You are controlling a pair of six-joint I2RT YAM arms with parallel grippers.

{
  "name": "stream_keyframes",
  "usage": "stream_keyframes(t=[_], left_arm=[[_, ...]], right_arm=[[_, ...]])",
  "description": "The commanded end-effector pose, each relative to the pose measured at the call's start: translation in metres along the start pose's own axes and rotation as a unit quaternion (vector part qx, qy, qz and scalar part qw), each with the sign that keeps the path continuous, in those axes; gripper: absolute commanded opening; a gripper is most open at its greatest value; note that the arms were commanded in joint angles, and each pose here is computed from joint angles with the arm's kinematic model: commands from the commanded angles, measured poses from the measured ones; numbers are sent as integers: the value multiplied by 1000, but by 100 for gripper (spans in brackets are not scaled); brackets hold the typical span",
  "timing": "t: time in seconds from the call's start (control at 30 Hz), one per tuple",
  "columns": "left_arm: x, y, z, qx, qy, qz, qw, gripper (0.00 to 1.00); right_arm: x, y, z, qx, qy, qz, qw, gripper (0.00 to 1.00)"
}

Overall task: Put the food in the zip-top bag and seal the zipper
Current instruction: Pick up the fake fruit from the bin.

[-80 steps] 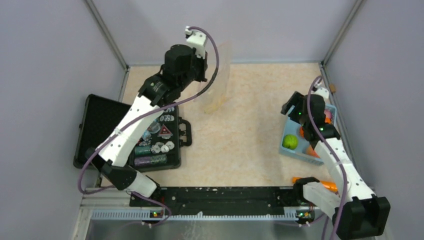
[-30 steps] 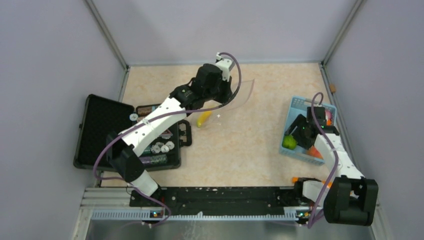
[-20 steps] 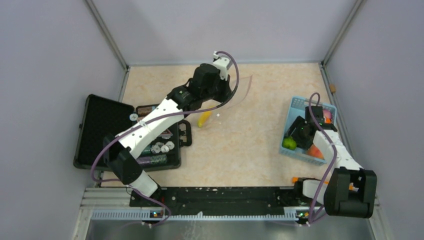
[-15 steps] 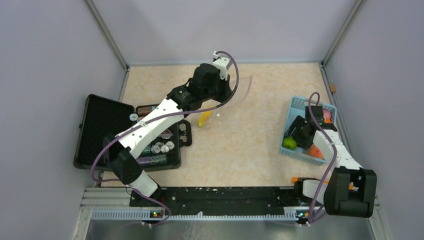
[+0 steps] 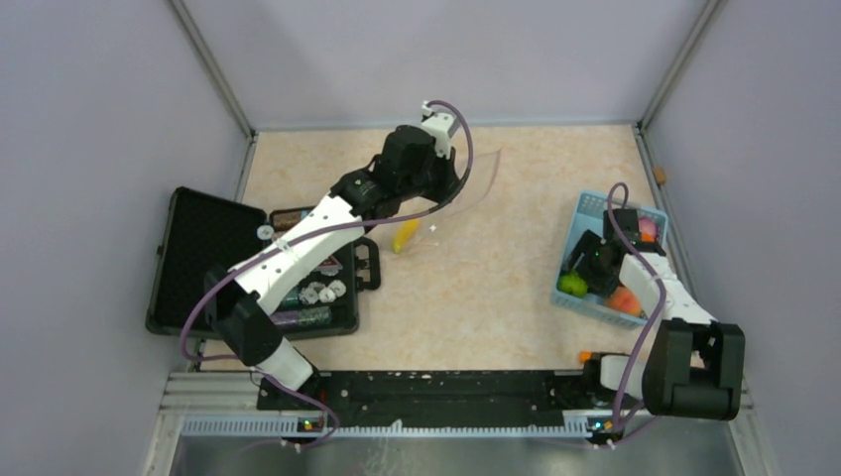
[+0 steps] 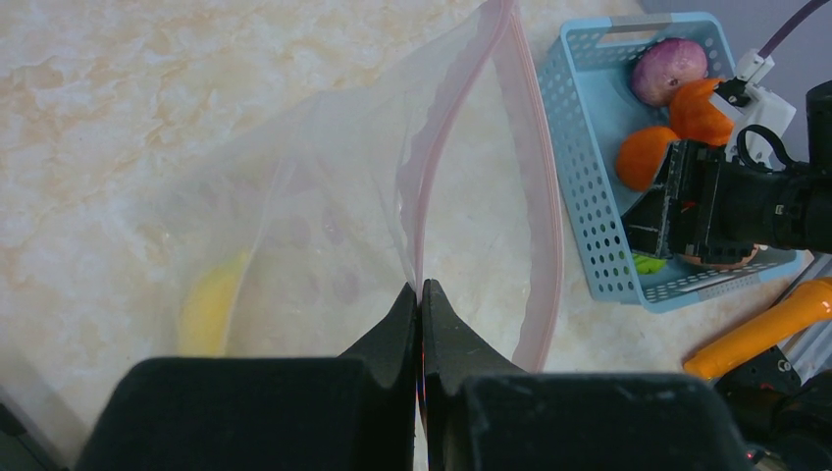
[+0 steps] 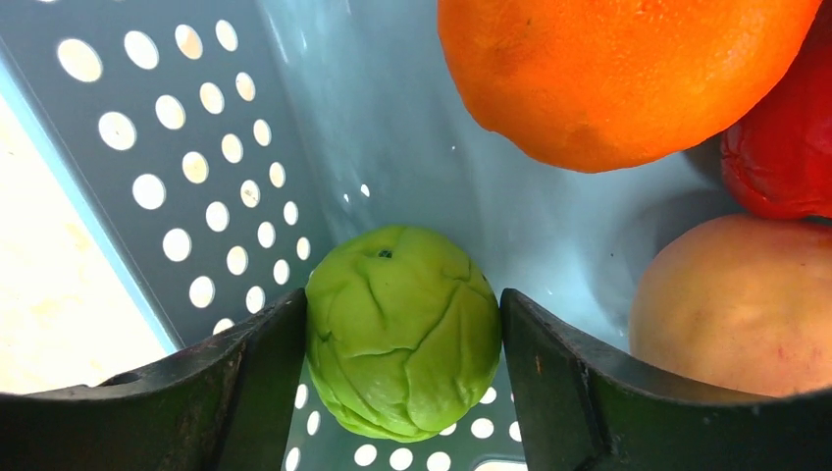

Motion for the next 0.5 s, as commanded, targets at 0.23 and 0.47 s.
stream_keyframes(t=[0.23, 0.47], left_arm=[[-2, -5, -12, -27, -3, 6, 1000, 0], [-2, -8, -10, -18, -3, 6, 1000, 0]], right_arm=[[14, -21, -18, -76, 6, -55, 996, 50], [9, -23, -29, -155, 40, -38, 986, 46]])
Point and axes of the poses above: each gripper's point midway between its finger pads, its own y axis out along the fingers, its own x axis along the line the jaws close on, z = x × y, the point moved 8 cm from there along -y, back along the fingers, and after that the axes turned 2 degrees about y, right-handed, at the moved point
